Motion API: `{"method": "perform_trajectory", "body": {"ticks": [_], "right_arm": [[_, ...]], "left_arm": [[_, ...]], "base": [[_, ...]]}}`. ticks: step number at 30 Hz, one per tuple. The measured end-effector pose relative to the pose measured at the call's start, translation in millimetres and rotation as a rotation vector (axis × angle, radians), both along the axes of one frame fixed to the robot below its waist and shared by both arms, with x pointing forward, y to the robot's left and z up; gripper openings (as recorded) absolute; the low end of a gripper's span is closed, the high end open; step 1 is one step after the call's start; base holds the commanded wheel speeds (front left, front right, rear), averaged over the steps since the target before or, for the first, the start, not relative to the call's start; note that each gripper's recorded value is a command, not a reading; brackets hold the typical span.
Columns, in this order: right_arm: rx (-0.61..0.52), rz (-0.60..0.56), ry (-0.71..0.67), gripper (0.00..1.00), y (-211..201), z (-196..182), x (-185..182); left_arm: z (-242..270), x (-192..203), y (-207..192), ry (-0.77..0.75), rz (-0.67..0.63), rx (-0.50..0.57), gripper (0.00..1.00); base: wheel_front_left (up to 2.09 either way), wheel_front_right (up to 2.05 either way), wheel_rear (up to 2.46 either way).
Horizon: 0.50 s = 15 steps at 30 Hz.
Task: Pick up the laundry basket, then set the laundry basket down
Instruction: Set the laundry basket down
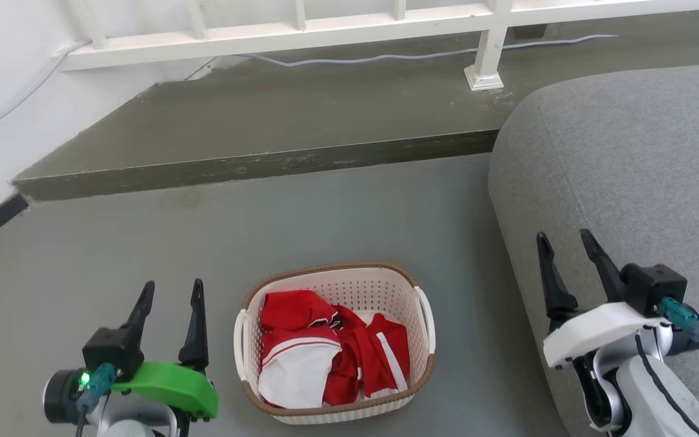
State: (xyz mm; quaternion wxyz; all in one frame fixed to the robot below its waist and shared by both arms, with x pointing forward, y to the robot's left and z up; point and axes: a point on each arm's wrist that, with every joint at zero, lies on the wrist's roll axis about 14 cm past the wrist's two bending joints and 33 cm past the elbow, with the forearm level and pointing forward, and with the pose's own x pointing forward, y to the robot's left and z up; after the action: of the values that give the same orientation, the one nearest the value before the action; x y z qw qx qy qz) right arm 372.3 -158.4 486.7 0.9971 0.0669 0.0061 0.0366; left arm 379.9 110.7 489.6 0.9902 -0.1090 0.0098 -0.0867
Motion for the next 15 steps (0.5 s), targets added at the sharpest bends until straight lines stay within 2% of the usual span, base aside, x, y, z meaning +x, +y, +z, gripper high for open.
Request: {"method": "perform_trajectory", "body": {"ticks": [15], "right_arm": [[-0.012, -0.023, 0.010, 1.00, -5.2, -4.1, -8.3]], "left_arm": [[-0.3, -7.2, 8.4, -0.003, 0.027, 0.012, 1.00]], "base": [[0.00, 0.00, 0.00]]}}
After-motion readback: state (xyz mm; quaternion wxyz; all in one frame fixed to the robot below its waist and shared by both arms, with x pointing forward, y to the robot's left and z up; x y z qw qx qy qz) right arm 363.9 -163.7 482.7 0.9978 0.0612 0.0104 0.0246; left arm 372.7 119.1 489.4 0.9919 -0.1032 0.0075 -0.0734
